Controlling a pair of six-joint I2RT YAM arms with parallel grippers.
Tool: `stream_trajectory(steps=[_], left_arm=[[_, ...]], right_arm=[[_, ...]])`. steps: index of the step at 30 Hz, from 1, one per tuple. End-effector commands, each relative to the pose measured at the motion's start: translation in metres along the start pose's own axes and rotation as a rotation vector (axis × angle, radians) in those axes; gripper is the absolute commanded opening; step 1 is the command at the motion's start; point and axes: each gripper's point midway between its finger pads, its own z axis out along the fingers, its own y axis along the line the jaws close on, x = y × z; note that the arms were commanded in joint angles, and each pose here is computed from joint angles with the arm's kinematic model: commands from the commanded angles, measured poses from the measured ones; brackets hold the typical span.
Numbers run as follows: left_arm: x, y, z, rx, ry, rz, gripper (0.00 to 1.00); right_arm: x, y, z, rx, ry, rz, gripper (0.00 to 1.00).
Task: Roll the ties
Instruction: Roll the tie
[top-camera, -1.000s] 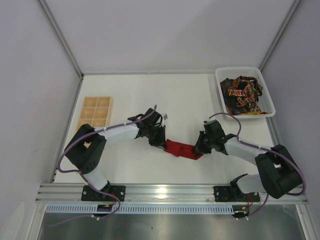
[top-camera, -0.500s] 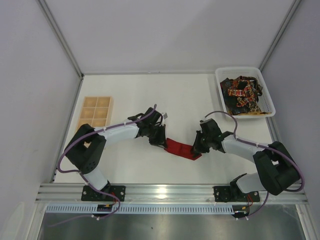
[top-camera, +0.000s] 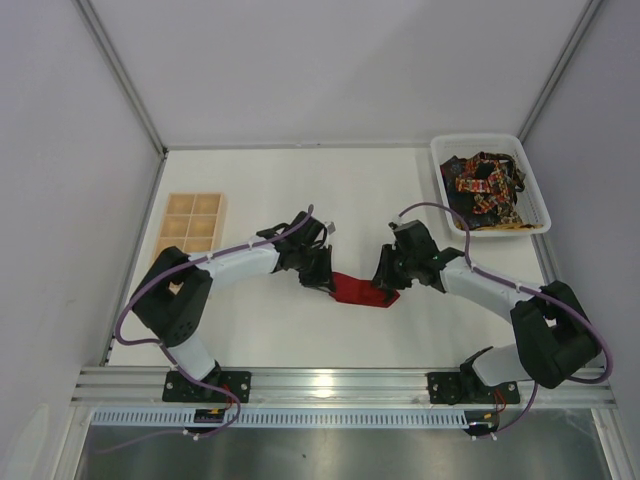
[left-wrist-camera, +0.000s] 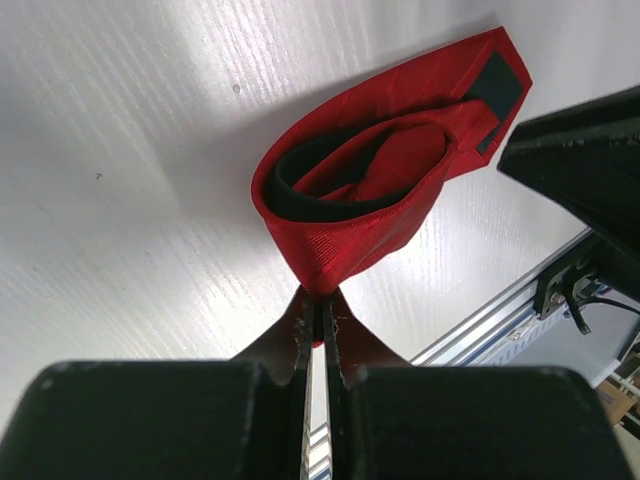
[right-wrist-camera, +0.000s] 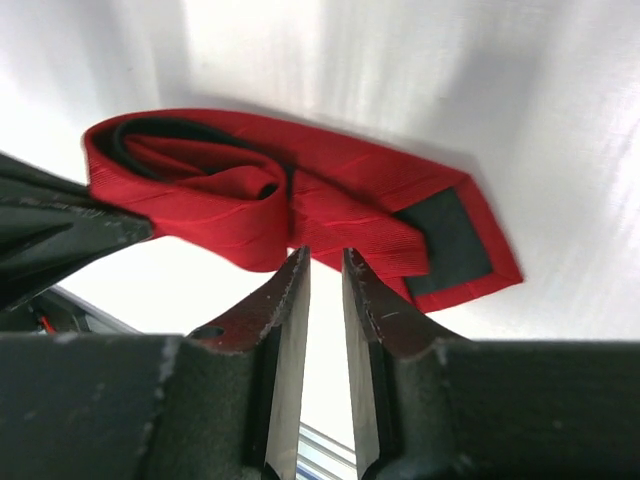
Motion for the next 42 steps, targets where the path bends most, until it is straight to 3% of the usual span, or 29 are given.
stream_trajectory(steps=[1, 3, 14, 42], left_arm=[[-0.010, -0.008, -0.003, -0.004, -0.020, 0.010, 0.01], [-0.010, -0.009, -0.003, -0.009, -0.015, 0.011, 0.00], [-0.015, -0.014, -0.007, -0.030, -0.021, 0.027, 0.01], [-0.031, -0.053, 0.002, -0.001, 0.008, 0.100, 0.00]], right_arm=[[-0.010, 0.032, -0.002, -0.119, -0.004, -0.049, 0.24], [-0.013, 0.043, -0.001, -0.165, -0.009, -0.045, 0.17], [-0.008, 0.054, 0.022, -0.198, 0.030, -0.036, 0.07], [-0.016, 0.030, 0.034, -0.179, 0.031, 0.000, 0.06]])
